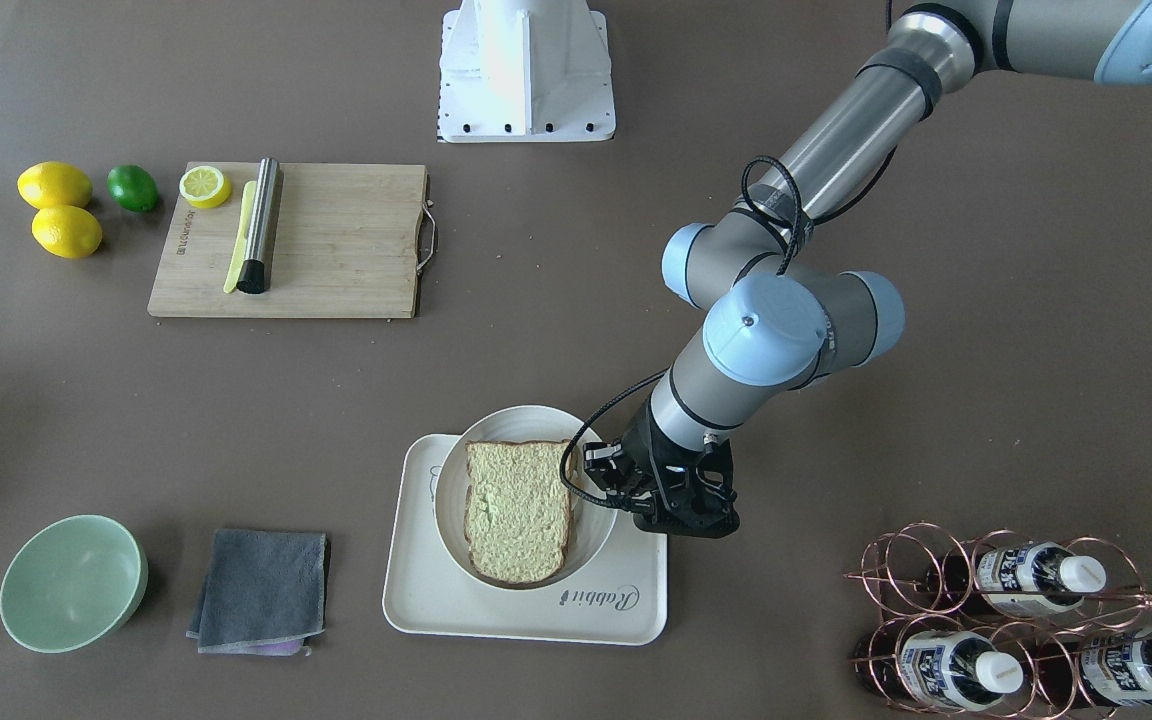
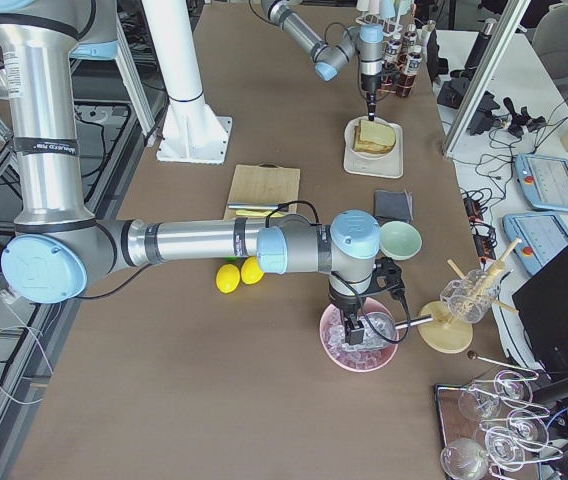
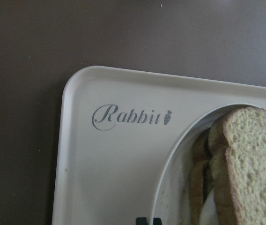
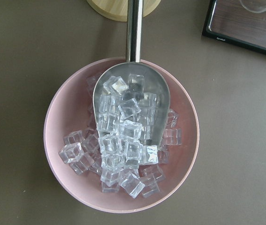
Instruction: Make sandwich and place on tray
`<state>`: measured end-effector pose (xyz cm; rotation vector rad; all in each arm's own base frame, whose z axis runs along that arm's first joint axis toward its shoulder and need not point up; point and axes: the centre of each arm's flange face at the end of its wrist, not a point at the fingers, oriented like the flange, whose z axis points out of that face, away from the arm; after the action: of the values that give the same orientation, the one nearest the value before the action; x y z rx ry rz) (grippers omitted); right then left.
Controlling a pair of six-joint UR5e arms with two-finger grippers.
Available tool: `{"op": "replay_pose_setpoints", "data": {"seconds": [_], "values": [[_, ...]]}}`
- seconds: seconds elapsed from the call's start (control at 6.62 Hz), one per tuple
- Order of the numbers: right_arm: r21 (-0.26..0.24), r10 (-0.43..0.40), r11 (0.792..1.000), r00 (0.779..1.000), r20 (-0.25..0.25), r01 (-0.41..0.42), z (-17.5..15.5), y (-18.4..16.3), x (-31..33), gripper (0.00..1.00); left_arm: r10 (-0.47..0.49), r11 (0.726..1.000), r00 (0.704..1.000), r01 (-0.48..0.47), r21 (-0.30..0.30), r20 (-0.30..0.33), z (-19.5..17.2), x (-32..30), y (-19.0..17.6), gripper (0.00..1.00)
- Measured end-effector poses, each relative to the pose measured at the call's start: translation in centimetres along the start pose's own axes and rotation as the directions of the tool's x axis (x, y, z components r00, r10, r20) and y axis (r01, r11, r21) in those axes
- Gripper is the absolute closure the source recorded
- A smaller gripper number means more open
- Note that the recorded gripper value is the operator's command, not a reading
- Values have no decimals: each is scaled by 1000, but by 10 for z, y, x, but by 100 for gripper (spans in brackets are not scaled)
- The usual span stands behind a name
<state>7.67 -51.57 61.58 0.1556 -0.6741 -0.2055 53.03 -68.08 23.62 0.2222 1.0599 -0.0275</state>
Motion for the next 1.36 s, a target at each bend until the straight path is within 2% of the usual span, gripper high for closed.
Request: {"op": "replay_pose_setpoints", "data": {"seconds": [0.15,0.3,0.6,0.76,1.06,1.36], "values": [[-3,1,1000,1000,0,-1,2,1,1,0,18,1000,1000,-19,10,12,7,1,-7,9],[-5,2,1000,1000,1,-2,3,2,2,0,52,998,998,-52,18,18,10,-1,-9,2],[-10,7,1000,1000,2,-7,6,7,3,0,153,988,988,-153,37,12,8,-9,-8,2],[-12,8,1000,1000,3,-8,7,9,4,0,174,983,985,-174,49,2,3,-21,0,2],[-16,11,1000,1000,5,-11,10,13,5,0,182,981,983,-179,80,-33,-27,-46,27,2],[-22,16,1000,1000,10,-16,13,19,6,0,129,990,991,-127,60,-33,-94,-77,69,2]]}}
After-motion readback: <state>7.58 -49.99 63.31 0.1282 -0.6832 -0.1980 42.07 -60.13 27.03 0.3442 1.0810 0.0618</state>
